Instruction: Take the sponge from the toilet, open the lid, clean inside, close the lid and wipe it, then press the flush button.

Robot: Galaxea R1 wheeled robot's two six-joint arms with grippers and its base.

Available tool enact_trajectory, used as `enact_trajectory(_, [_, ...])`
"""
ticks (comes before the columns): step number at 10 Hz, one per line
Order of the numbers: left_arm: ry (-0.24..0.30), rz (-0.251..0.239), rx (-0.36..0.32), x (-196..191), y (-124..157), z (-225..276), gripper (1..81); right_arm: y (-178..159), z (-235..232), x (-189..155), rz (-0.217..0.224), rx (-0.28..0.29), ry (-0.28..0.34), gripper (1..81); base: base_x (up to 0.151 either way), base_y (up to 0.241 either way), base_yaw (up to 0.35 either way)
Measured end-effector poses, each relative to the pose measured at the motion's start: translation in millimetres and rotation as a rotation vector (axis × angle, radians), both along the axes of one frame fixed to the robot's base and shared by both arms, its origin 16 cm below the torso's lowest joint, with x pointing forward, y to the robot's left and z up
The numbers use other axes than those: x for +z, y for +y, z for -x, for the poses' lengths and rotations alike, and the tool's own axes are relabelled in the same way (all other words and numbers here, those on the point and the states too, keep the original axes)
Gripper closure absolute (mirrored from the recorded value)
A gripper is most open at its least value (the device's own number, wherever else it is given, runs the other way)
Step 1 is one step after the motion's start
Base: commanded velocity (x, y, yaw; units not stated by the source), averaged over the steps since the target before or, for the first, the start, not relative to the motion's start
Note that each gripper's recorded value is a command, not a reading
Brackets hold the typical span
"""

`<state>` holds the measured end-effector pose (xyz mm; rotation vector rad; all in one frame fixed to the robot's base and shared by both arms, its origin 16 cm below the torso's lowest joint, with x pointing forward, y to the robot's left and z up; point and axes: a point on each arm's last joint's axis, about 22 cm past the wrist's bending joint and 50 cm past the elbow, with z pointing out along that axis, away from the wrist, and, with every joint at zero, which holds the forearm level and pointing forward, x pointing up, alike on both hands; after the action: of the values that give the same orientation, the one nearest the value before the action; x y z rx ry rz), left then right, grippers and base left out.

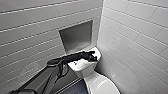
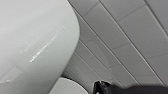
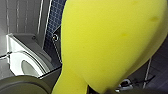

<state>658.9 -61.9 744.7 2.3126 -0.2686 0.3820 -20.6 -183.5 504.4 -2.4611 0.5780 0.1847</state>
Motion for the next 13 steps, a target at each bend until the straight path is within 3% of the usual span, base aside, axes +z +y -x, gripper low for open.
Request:
enact_trajectory(2, [0.017, 0.088, -0.116, 27.5, -47.3, 41.0, 81.1, 0.1, -0.1, 0.0, 0.0, 0.0, 0.0, 81.1, 0.0, 0.0, 0.0])
enact_trajectory(3, [0.02, 0.117, -0.148, 37.1, -48.1, 54.0, 81.1, 0.2, 0.0, 0.0, 0.0, 0.0, 0.0, 81.1, 0.0, 0.0, 0.0])
enact_trajectory(4, [0.026, 0.123, -0.129, 38.7, -24.5, 51.9, 81.1, 0.2, 0.0, 0.0, 0.0, 0.0, 0.0, 81.1, 0.0, 0.0, 0.0])
enact_trajectory(6, [0.022, 0.101, -0.048, 29.4, 50.2, 38.1, 81.1, 1.9, -1.2, -0.4, -0.002, 0.0, -0.001, 81.1, 0.0, 0.0, 0.0])
enact_trajectory(9, [0.075, 0.131, -0.051, 21.9, 85.0, 78.2, 81.1, 1.2, -3.1, -1.0, -0.001, 0.0, -0.004, 81.1, 0.0, 0.0, 0.0])
enact_trajectory(12, [0.102, 0.135, -0.021, 21.2, 145.8, 111.9, 81.1, -0.9, -4.7, -2.4, 0.003, 0.001, -0.005, 81.1, 0.0, 0.0, 0.0])
enact_trajectory(13, [0.137, 0.137, -0.015, 11.5, 161.0, 136.2, 81.1, -0.9, -7.5, -3.1, 0.003, 0.0, -0.009, 81.1, 0.0, 0.0, 0.0])
